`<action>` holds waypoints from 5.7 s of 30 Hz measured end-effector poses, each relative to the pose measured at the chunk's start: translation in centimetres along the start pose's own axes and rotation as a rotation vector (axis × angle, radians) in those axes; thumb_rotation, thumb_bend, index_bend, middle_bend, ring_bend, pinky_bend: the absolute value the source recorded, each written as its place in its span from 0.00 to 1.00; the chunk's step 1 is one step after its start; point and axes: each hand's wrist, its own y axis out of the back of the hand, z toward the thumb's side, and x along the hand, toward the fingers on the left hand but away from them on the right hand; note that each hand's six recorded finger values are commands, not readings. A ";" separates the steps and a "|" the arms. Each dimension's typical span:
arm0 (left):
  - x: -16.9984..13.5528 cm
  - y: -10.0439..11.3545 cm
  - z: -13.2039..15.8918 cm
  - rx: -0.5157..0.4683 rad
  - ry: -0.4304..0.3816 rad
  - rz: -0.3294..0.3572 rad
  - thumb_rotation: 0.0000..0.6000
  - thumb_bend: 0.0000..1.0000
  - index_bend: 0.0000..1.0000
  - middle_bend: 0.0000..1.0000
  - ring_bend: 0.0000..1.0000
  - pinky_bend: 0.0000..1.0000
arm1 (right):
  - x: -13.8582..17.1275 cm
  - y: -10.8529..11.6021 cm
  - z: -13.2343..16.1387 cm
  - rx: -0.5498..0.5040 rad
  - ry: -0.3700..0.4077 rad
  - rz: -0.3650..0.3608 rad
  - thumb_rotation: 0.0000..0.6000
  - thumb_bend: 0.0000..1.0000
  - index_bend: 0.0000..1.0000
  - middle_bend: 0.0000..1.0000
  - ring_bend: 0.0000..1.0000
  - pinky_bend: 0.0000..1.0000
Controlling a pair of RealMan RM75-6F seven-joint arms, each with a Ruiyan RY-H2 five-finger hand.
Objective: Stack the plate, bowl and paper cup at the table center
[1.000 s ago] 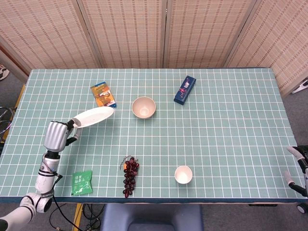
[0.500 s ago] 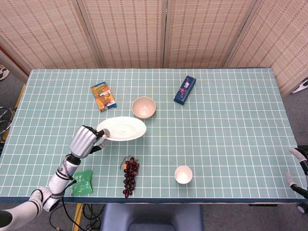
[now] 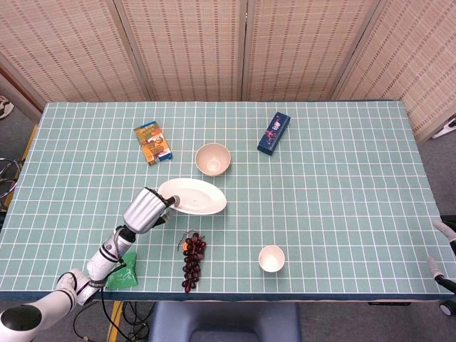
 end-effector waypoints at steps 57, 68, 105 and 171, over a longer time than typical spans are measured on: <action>-4.7 3.9 -3.2 0.068 0.463 -0.248 1.00 0.00 0.08 0.46 0.46 0.67 | -0.4 0.3 0.6 0.018 0.031 0.007 1.00 0.34 0.17 0.18 0.10 0.21; -11.4 7.8 -8.2 0.111 0.673 -0.237 1.00 0.00 0.14 0.38 0.37 0.51 | -2.5 -0.2 2.5 0.042 0.124 0.046 1.00 0.35 0.17 0.18 0.10 0.21; -19.6 14.2 -7.4 0.164 0.708 -0.196 1.00 0.00 0.18 0.36 0.36 0.45 | -19.4 -4.0 25.2 0.236 0.652 0.256 1.00 0.34 0.25 0.23 0.10 0.21; -23.7 18.0 -7.5 0.134 0.780 -0.154 1.00 0.00 0.20 0.32 0.36 0.45 | -29.5 -17.9 45.7 0.390 0.651 0.271 1.00 0.34 0.50 0.31 0.12 0.21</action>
